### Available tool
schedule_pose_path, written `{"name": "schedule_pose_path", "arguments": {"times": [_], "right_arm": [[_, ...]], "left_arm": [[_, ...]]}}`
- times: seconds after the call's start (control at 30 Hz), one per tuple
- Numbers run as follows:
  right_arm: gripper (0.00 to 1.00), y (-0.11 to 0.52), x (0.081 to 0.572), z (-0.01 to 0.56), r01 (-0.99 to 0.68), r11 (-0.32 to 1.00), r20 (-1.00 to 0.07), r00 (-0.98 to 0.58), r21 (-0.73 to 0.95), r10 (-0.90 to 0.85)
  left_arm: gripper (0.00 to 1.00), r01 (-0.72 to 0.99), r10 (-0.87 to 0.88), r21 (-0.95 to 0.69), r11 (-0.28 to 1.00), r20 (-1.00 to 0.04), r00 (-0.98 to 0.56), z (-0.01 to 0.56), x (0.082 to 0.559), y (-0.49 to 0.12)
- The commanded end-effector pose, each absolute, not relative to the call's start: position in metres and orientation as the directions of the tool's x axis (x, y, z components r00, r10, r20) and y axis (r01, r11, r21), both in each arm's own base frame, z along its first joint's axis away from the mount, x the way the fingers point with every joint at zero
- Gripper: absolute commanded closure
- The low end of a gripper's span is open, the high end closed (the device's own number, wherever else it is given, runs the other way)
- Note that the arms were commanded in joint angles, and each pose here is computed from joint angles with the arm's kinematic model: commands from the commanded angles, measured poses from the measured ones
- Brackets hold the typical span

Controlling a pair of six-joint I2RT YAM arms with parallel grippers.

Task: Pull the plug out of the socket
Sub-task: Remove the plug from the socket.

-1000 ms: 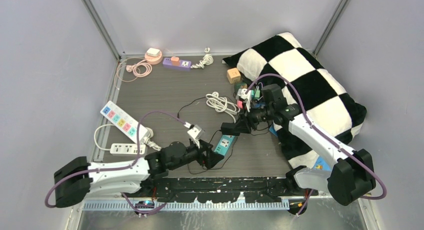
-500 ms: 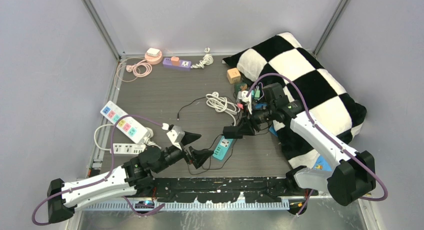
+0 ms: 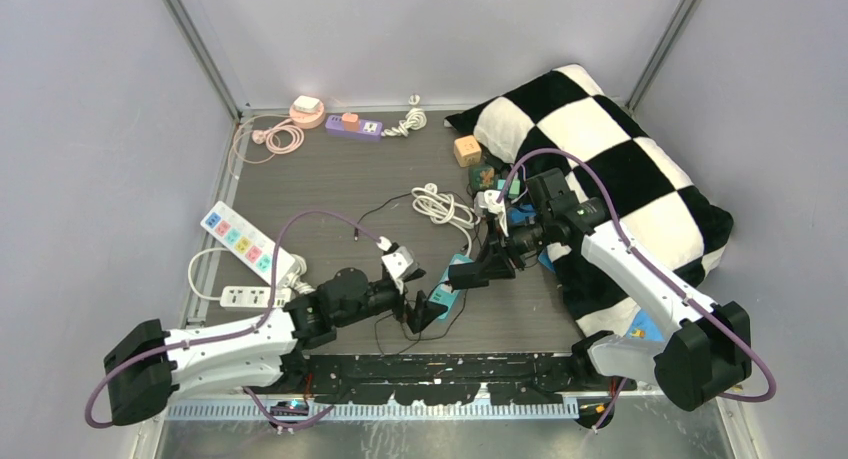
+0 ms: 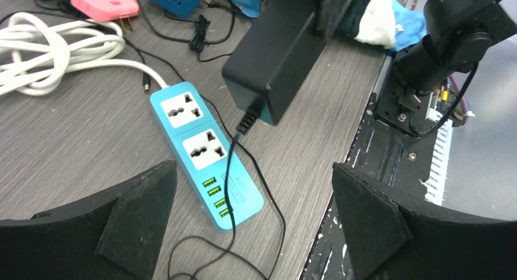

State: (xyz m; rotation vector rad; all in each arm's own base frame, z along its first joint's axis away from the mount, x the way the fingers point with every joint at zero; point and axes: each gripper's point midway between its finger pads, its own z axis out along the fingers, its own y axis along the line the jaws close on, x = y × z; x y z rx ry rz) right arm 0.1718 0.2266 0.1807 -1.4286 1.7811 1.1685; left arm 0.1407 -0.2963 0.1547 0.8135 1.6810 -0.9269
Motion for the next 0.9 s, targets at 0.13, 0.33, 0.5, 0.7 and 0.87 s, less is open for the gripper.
{"name": "schedule_pose_path", "arguments": {"times": [0.13, 0.33, 0.5, 0.7, 0.87], "right_arm": [[0.99, 0.231, 0.167, 0.206, -0.975, -0.031, -0.891, -0.189, 0.221, -0.413], [0.99, 0.231, 0.166, 0.206, -0.974, -0.037, -0.892, -0.187, 0.222, -0.412], [0.99, 0.231, 0.166, 0.206, -0.974, -0.037, -0.89, -0.19, 0.225, -0.414], [0.99, 0.23, 0.165, 0.204, -0.972, -0.041, -0.887, -0.192, 0.23, -0.419], [0.99, 0.23, 0.164, 0.203, -0.972, -0.045, -0.886, -0.192, 0.232, -0.422]], "left_arm": [[0.01, 0.91, -0.129, -0.301, 0.286, -0.953, -0.274, 0.211, 0.154, -0.324], [0.01, 0.91, -0.152, -0.374, 0.18, -0.924, -0.35, 0.21, 0.15, -0.34], [0.05, 0.911, -0.169, -0.391, 0.129, -0.914, -0.369, 0.211, 0.15, -0.35], [0.17, 0.911, -0.167, -0.405, 0.079, -0.906, -0.388, 0.209, 0.149, -0.361], [0.31, 0.91, -0.166, -0.412, 0.048, -0.901, -0.4, 0.206, 0.149, -0.367]]}}
